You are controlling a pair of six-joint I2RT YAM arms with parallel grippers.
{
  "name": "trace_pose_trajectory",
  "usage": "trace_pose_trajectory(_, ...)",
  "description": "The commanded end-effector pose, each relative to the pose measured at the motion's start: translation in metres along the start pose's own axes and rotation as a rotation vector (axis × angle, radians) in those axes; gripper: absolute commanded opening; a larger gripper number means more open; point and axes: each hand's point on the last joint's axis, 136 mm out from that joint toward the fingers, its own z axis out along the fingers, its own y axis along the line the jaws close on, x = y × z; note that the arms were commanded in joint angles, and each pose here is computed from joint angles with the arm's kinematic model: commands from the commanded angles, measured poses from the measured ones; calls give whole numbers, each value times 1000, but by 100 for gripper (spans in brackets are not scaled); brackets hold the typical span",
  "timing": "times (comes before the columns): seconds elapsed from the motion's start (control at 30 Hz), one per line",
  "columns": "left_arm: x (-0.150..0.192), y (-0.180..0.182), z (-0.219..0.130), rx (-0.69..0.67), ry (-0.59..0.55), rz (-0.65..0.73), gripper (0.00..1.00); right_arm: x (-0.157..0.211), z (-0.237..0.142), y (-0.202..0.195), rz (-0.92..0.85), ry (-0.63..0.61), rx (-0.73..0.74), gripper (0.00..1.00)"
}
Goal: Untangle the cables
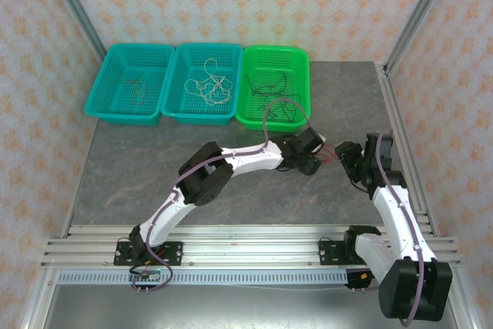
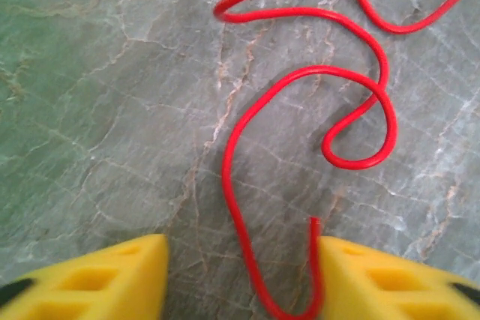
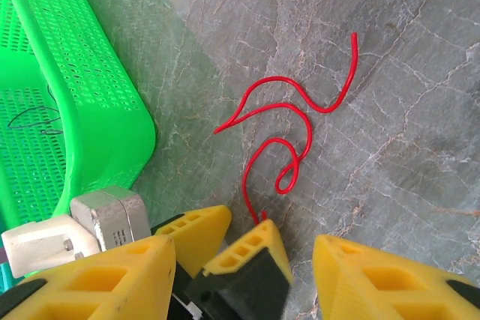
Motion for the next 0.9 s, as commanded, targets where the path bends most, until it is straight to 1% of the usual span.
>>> trace_pose_trajectory(0.0,31,4,11,2,111,25,32,-4,-2,-5,4,-25,16,51)
trace_pose_trajectory(0.07,34,4,9,5,119,26,16,-4,-1,-4,10,-26,11,52)
trace_pose_trajectory(0.17,36,5,1,9,113,25,0,-5,-1,-4,12,-27,12,52)
trace_pose_trajectory(0.3,26,1,-20,51,69,12,0,-6,-2,-3,7,-30,14,52)
trace_pose_trajectory(0.43,12,-5,-52,100,3,24,0,-7,-3,0,11,-33,5,52)
trace_pose_trajectory(0.53,3,-12,-79,146,-43,44,0,-7,-8,11,20,-24,-33,52)
trace_pose_trajectory(0.6,-4,-12,-98,163,-77,35,0,-7,-14,29,27,0,-100,52)
trace_pose_trajectory(0.7,-21,0,-129,165,-150,-15,0,-5,-33,81,13,56,-312,53)
trace_pose_trajectory(0.8,-46,24,-168,154,-246,-79,0,-4,-59,128,-19,77,-523,54)
trace_pose_trajectory(0.87,-63,44,-194,135,-308,-117,0,-1,-77,151,-70,69,-611,54)
